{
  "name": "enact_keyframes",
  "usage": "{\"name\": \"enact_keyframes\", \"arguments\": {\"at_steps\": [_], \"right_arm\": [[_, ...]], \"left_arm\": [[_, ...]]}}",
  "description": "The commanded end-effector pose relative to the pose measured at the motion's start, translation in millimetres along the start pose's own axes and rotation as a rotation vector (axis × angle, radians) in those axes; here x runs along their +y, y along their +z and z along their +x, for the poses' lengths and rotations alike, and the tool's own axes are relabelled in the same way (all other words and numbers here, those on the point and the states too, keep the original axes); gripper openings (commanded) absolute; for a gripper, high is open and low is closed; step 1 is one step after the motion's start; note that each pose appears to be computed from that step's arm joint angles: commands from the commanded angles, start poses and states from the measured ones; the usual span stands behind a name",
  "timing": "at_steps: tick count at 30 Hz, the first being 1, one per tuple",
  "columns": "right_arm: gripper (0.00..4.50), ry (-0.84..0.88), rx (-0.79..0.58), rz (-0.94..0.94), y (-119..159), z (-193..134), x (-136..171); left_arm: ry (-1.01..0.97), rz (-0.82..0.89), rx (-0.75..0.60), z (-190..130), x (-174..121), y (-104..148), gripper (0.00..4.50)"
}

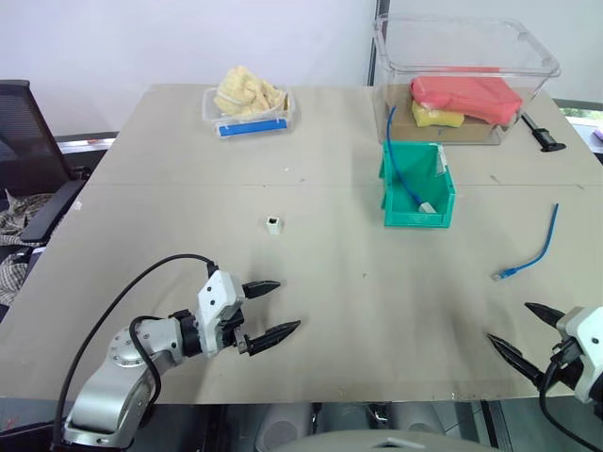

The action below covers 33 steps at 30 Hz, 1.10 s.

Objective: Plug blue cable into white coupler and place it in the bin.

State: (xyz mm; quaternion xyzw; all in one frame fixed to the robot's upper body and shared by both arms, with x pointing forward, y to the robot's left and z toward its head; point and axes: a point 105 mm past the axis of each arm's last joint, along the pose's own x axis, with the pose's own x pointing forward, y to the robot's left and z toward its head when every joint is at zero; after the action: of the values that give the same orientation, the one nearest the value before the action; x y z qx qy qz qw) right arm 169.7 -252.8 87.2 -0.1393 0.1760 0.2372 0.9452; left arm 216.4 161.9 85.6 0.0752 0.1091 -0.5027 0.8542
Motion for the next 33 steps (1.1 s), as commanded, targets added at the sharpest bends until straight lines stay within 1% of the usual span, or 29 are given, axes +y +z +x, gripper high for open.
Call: {"name": "enact_keyframes", "arguments": {"at_steps": [1, 3, 5, 7, 9, 12, 16, 18, 19, 21, 27, 33], "right_arm": [[4.5, -0.007, -0.028, -0.076, 20, 1, -3], [4.5, 0.051, 0.017, -0.133, 29, 4, 0], [4.5, 0.11, 0.044, -0.172, 36, 4, 2], [4.5, 0.134, 0.07, -0.204, 47, 6, -4], [4.5, 0.152, 0.105, -0.256, 54, 8, -10], [4.5, 0.265, 0.225, -0.383, 59, 13, -21], [4.5, 0.33, 0.293, -0.489, 67, 24, -41], [3.97, 0.361, 0.324, -0.536, 67, 29, -51], [3.63, 0.376, 0.35, -0.565, 64, 32, -55], [2.67, 0.387, 0.394, -0.648, 57, 39, -68], [2.67, 0.43, 0.473, -0.768, 44, 57, -91], [2.67, 0.481, 0.501, -0.831, 40, 74, -98]], "left_arm": [[-0.03, 0.03, -0.061, 4, -2, 24, 4.46], [-0.064, 0.01, -0.109, 10, -5, 43, 4.46], [-0.081, -0.006, -0.132, 13, -5, 54, 4.46], [-0.121, 0.015, -0.136, 16, -9, 62, 4.46], [-0.16, 0.054, -0.135, 19, -14, 67, 4.46], [-0.257, 0.151, -0.111, 23, -26, 70, 4.46], [-0.301, 0.184, -0.123, 29, -33, 74, 4.46], [-0.309, 0.192, -0.129, 31, -34, 76, 4.5], [-0.311, 0.197, -0.13, 32, -35, 77, 4.5], [-0.305, 0.202, -0.141, 35, -35, 80, 4.5], [-0.293, 0.211, -0.156, 38, -38, 83, 4.5], [-0.277, 0.209, -0.154, 37, -39, 82, 4.5]]}}
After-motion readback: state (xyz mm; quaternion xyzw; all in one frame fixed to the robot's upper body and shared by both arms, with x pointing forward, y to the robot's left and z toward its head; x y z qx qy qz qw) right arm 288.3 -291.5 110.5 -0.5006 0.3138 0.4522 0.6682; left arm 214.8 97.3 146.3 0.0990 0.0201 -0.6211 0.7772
